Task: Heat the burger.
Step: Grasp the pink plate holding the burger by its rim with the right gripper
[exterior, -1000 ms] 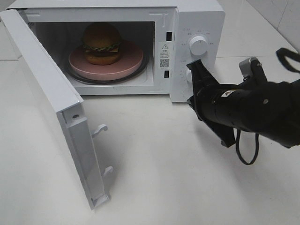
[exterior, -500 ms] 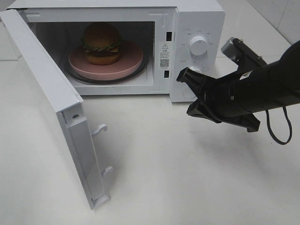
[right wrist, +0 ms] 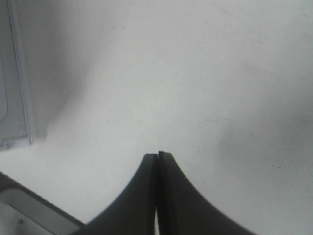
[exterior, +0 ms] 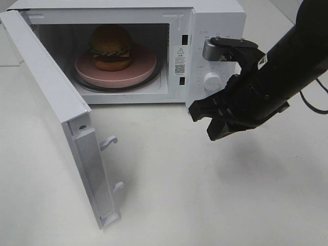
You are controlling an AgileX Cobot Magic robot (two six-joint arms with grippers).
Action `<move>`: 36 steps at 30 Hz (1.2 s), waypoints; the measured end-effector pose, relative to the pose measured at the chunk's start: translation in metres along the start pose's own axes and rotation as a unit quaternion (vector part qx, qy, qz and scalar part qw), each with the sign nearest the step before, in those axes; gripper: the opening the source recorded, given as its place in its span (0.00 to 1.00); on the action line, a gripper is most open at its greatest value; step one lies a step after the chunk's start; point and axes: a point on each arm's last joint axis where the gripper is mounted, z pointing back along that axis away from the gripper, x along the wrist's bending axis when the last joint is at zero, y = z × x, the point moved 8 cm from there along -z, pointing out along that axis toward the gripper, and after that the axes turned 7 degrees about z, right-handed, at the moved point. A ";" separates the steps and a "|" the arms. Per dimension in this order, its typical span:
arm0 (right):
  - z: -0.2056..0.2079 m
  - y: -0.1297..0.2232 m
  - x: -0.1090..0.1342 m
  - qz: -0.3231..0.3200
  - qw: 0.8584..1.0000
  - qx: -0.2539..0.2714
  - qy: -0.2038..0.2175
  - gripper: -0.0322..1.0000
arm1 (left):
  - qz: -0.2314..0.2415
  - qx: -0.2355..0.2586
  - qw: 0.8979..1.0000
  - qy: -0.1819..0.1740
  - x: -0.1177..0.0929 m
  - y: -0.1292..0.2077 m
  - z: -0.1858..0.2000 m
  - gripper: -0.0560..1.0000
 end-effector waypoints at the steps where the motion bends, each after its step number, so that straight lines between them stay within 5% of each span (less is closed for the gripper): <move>1: 0.003 0.001 0.001 0.029 1.000 0.011 -0.002 0.05 | 0.000 0.000 1.000 0.000 0.000 0.000 0.000 0.98; 5: 0.012 0.007 0.004 0.152 0.987 0.049 -0.012 0.05 | 0.000 0.000 1.000 0.000 0.000 0.000 0.000 0.98; 9: 0.020 0.009 0.004 0.277 0.958 0.072 -0.022 0.06 | 0.000 0.000 1.000 0.000 0.000 0.000 0.000 0.98; 10: 0.023 0.012 0.004 0.339 0.937 0.082 -0.028 0.06 | 0.000 0.000 1.000 0.000 0.000 0.000 0.000 0.98; 12: 0.024 0.013 0.004 0.374 0.923 0.086 -0.033 0.06 | 0.000 0.000 1.000 0.000 0.000 0.000 0.000 0.98; 13: 0.025 0.015 0.004 0.439 0.893 0.090 -0.042 0.06 | 0.000 0.000 1.000 0.000 0.000 0.000 0.000 0.98; 14: 0.025 0.015 0.004 0.439 0.893 0.090 -0.042 0.06 | 0.000 0.000 1.000 0.000 0.000 0.000 0.000 0.98; 15: 0.025 0.016 0.004 0.490 0.866 0.090 -0.049 0.06 | 0.000 0.000 1.000 0.000 0.000 0.000 0.000 0.98; 16: 0.025 0.016 0.004 0.490 0.866 0.090 -0.049 0.06 | 0.000 0.000 1.000 0.000 0.000 0.000 0.000 0.98; 17: 0.026 0.016 0.004 0.515 0.851 0.089 -0.052 0.07 | 0.000 0.000 1.000 0.000 0.000 0.000 0.000 0.98; 18: 0.026 0.016 0.002 0.557 0.824 0.090 -0.052 0.07 | 0.000 0.000 1.000 0.000 0.000 0.000 0.000 0.98; 19: 0.026 0.016 0.002 0.557 0.824 0.090 -0.052 0.07 | 0.000 0.000 1.000 0.000 0.000 0.000 0.000 0.98; 21: 0.026 0.017 -0.003 0.615 0.781 0.097 -0.048 0.07 | 0.000 0.000 1.000 0.000 0.000 0.000 0.000 0.98; 22: 0.026 0.017 -0.005 0.627 0.771 0.100 -0.045 0.07 | 0.000 0.000 1.000 0.000 0.000 0.000 0.000 0.98; 29: 0.027 0.015 -0.018 0.673 0.730 0.119 -0.017 0.08 | 0.000 0.000 1.000 0.000 0.000 0.000 0.000 0.98; 31: 0.027 0.011 -0.027 0.698 0.703 0.134 0.013 0.10 | 0.000 0.000 1.000 0.000 0.000 0.000 0.000 0.98; 32: 0.027 0.011 -0.027 0.698 0.703 0.134 0.013 0.10 | 0.000 0.000 1.000 0.000 0.000 0.000 0.000 0.98; 33: 0.027 0.006 -0.030 0.714 0.685 0.140 0.032 0.12 | 0.000 0.000 1.000 0.000 0.000 0.000 0.000 0.98; 36: 0.026 -0.003 -0.028 0.734 0.664 0.133 0.061 0.20 | 0.000 0.000 1.000 0.000 0.000 0.000 0.000 0.98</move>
